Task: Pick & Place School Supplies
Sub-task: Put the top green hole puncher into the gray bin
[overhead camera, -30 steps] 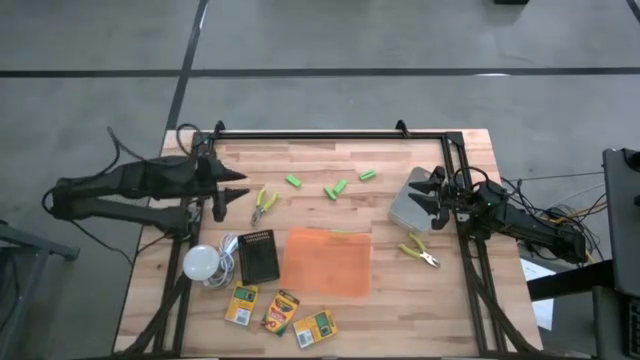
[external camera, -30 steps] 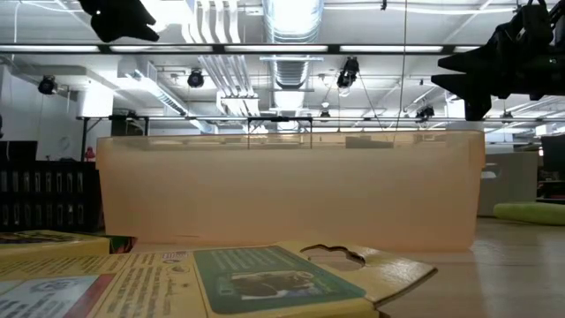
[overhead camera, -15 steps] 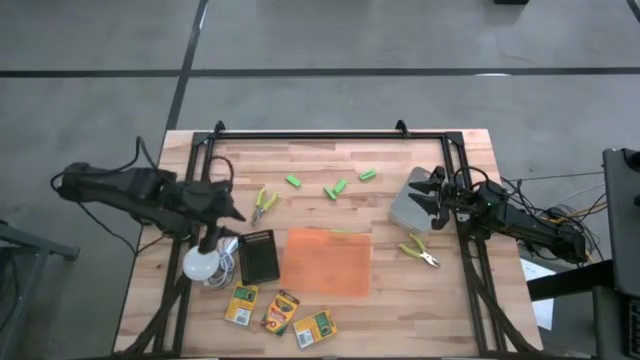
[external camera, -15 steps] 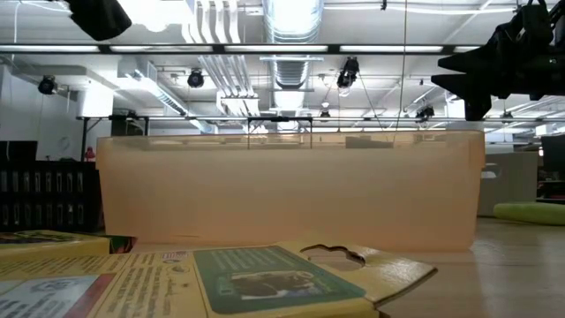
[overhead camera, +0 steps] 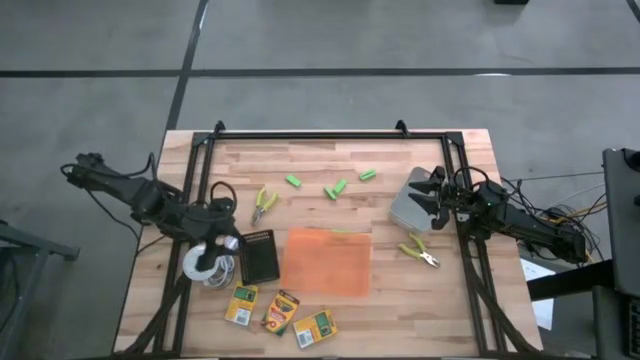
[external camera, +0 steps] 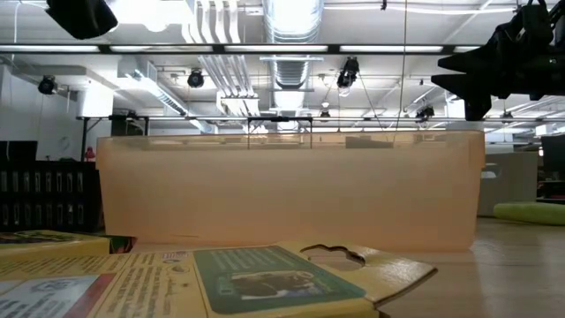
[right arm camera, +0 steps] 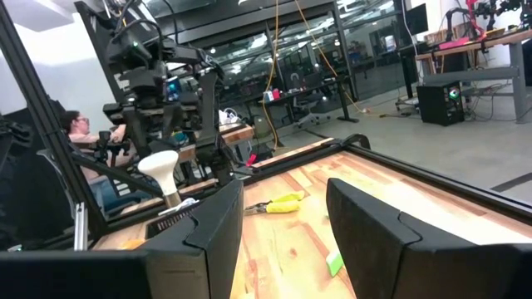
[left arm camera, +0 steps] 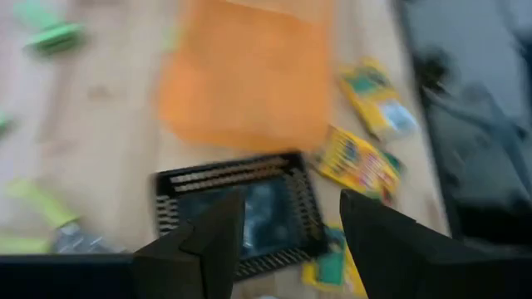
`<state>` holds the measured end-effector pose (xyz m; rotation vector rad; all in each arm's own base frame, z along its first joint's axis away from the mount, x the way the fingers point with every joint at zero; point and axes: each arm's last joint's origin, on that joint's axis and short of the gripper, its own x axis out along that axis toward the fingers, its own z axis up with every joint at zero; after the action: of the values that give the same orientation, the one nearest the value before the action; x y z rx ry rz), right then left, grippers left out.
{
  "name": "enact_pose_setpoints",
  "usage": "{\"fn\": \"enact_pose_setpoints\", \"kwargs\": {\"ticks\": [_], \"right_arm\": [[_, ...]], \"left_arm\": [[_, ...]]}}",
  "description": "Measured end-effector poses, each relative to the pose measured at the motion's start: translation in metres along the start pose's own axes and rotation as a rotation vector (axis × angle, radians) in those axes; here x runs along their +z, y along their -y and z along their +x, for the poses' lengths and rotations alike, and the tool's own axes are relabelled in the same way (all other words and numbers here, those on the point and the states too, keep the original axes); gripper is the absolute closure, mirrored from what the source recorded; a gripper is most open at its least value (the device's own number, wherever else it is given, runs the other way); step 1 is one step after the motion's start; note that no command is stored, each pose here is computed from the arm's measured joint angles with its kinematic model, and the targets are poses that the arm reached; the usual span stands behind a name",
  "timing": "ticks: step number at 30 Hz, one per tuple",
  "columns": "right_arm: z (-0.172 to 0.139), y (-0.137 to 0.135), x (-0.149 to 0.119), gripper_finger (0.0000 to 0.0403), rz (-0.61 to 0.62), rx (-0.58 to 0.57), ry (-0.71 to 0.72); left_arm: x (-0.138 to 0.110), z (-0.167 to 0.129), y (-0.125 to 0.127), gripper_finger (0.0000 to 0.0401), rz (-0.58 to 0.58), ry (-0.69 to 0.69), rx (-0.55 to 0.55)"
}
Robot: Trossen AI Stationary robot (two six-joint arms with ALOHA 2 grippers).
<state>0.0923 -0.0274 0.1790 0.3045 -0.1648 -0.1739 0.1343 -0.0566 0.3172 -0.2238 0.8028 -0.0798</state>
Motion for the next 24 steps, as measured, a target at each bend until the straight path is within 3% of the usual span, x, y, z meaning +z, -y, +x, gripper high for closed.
{"fn": "enact_pose_setpoints", "kwargs": {"ticks": [3, 11, 24], "right_arm": [[0.0, 0.0, 0.0, 0.0234, 0.0, 0.0, 0.0], [0.0, 0.0, 0.0, 0.0234, 0.0, 0.0, 0.0], [0.0, 0.0, 0.0, 0.0234, 0.0, 0.0, 0.0]], "left_arm": [[0.001, 0.002, -0.004, 0.0197, -0.139, 0.054, 0.139], [0.001, 0.015, -0.02, 0.0197, -0.287, 0.002, 0.354], [0.018, 0.021, -0.084, 0.0197, -0.569, -0.046, 0.447]]}}
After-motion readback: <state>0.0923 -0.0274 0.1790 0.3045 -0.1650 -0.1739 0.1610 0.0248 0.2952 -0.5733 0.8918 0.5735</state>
